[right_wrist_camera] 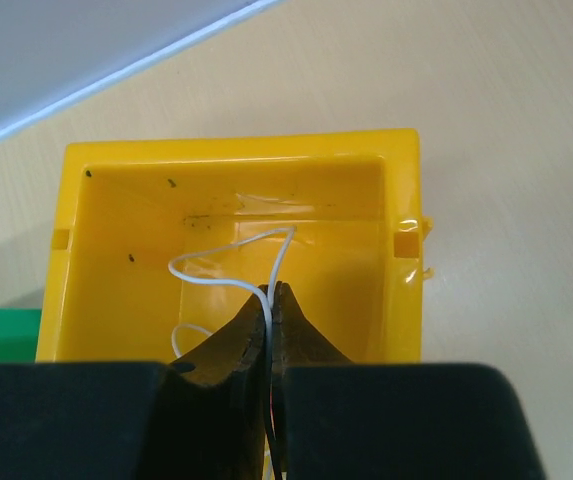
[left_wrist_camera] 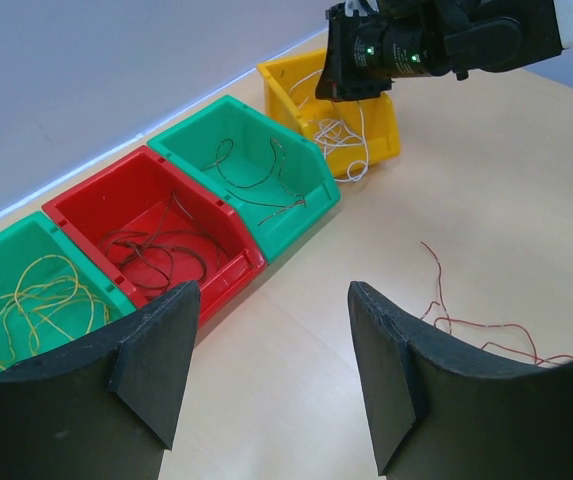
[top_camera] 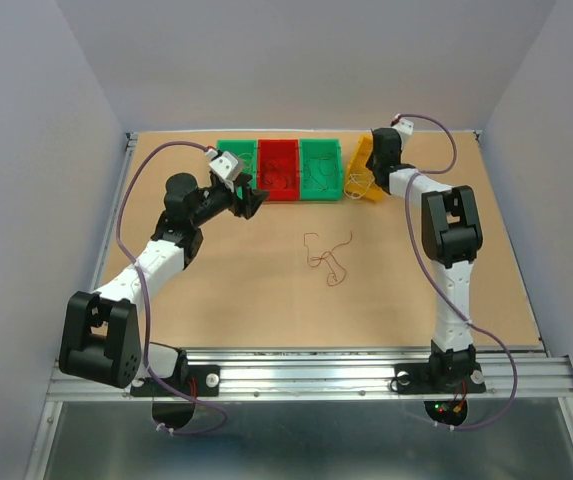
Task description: Untangle the cables
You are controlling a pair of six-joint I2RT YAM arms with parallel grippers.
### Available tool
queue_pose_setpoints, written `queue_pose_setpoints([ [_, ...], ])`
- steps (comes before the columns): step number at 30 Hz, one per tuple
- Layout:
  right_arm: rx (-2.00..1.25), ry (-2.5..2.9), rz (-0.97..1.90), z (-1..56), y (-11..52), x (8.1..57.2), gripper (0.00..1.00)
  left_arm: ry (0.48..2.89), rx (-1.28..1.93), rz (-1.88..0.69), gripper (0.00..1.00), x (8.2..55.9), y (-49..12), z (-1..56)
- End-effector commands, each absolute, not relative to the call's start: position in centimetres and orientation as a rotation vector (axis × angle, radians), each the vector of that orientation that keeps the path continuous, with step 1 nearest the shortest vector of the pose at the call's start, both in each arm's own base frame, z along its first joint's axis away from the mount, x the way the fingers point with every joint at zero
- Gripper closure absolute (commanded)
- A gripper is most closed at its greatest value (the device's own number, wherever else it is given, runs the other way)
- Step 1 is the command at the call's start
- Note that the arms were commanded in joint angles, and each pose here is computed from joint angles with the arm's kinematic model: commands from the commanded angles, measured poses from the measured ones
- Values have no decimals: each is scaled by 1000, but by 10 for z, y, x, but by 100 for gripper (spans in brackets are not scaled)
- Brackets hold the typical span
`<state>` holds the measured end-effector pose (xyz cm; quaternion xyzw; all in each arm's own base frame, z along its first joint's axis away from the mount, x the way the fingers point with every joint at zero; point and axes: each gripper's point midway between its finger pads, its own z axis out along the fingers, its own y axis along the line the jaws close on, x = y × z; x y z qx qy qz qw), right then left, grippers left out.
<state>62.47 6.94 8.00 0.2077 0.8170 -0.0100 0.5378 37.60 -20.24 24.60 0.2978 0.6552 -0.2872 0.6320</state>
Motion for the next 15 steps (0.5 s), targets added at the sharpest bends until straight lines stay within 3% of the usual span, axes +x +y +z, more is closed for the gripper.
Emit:
queue_pose_setpoints([
  [1,494,1929,-58,103,75,625,88,1428,687,-625,29,375,-200,268],
  [2,489,1925,-57,107,76,623,85,1427,688,-626,28,374,-200,268],
  [4,479,1911,-44,120,79,622,70,1428,685,-622,29,375,-199,268],
  [12,488,1852,-18,169,79,616,48,1431,686,-617,28,376,-199,269],
  [15,487,1841,-12,182,79,610,34,1438,685,-617,28,377,-199,268],
])
